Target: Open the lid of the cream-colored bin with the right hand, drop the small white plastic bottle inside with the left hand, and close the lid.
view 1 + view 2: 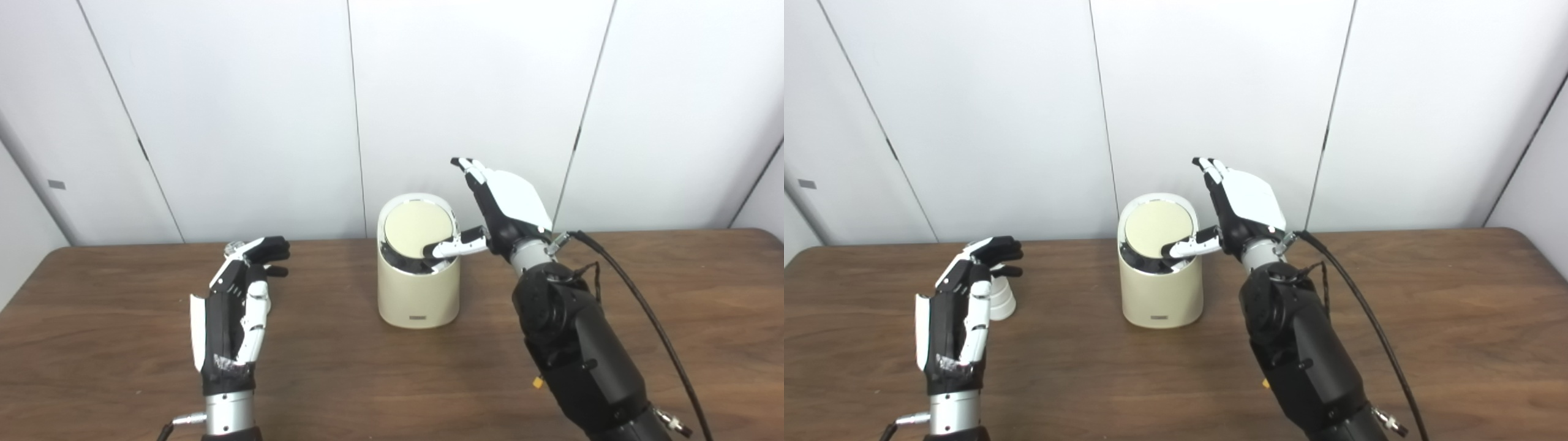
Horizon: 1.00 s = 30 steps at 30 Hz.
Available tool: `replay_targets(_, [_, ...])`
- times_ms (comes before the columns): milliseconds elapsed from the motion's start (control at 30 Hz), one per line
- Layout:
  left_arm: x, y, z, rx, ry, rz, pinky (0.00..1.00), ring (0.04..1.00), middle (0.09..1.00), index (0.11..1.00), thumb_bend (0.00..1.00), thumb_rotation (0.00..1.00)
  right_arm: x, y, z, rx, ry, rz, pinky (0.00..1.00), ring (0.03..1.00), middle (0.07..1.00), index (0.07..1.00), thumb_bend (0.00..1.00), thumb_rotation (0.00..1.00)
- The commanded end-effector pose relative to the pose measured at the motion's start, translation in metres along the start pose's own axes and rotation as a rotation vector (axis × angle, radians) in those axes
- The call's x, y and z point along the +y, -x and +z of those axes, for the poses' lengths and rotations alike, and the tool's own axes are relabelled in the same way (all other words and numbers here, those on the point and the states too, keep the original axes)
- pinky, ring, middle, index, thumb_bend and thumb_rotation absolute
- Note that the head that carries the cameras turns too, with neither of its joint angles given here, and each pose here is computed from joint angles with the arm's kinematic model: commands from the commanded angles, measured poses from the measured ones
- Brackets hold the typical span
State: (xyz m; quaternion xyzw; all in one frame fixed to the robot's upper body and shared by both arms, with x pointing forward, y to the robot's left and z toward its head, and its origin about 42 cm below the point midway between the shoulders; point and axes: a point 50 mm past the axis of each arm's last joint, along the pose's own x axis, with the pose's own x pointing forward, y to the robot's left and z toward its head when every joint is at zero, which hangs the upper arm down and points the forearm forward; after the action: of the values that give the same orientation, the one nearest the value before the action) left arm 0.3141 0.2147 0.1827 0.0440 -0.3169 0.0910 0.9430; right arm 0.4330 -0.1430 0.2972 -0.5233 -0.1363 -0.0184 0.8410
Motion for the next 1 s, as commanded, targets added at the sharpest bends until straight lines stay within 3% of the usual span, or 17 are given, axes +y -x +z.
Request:
replay_targets(0, [-0.006, -0.015, 0.013, -0.083, 0.017, -0.002, 0.58, 0.678, 0.692, 0.686, 0.22, 0.74, -0.014, -0.007, 0.004, -0.035, 0.061, -0.062, 0.86, 0.924, 0.937, 0.913, 0.89, 0.19])
replay_targets(167, [-0.007, -0.015, 0.013, -0.083, 0.018, -0.004, 0.58, 0.679, 0.694, 0.687, 0.23, 0.74, -0.017, -0.009, 0.004, -0.044, 0.089, -0.066, 0.87, 0.929, 0.937, 0.915, 0.85, 0.13])
replay_targets(500, [-0.009, -0.015, 0.014, -0.083, 0.014, 0.003, 0.58, 0.676, 0.691, 0.683, 0.23, 0.75, -0.019, -0.013, 0.007, -0.041, 0.115, -0.047, 0.86, 0.930, 0.937, 0.914, 0.84, 0.14])
replay_targets(833, [-0.010, -0.016, 0.013, -0.083, 0.017, -0.001, 0.58, 0.681, 0.698, 0.691, 0.23, 0.76, -0.045, -0.036, 0.035, 0.019, 0.324, 0.165, 0.86, 0.913, 0.919, 0.908, 0.86, 0.24])
replay_targets(933, [-0.010, -0.016, 0.013, -0.087, 0.022, -0.003, 0.58, 0.680, 0.695, 0.690, 0.22, 0.74, -0.049, -0.043, 0.041, 0.030, 0.367, 0.193, 0.79, 0.881, 0.894, 0.877, 0.87, 0.21])
replay_targets(967, [-0.010, -0.016, 0.013, -0.087, 0.025, -0.002, 0.58, 0.678, 0.694, 0.689, 0.22, 0.74, -0.049, -0.045, 0.043, 0.031, 0.379, 0.197, 0.65, 0.793, 0.828, 0.859, 0.88, 0.18])
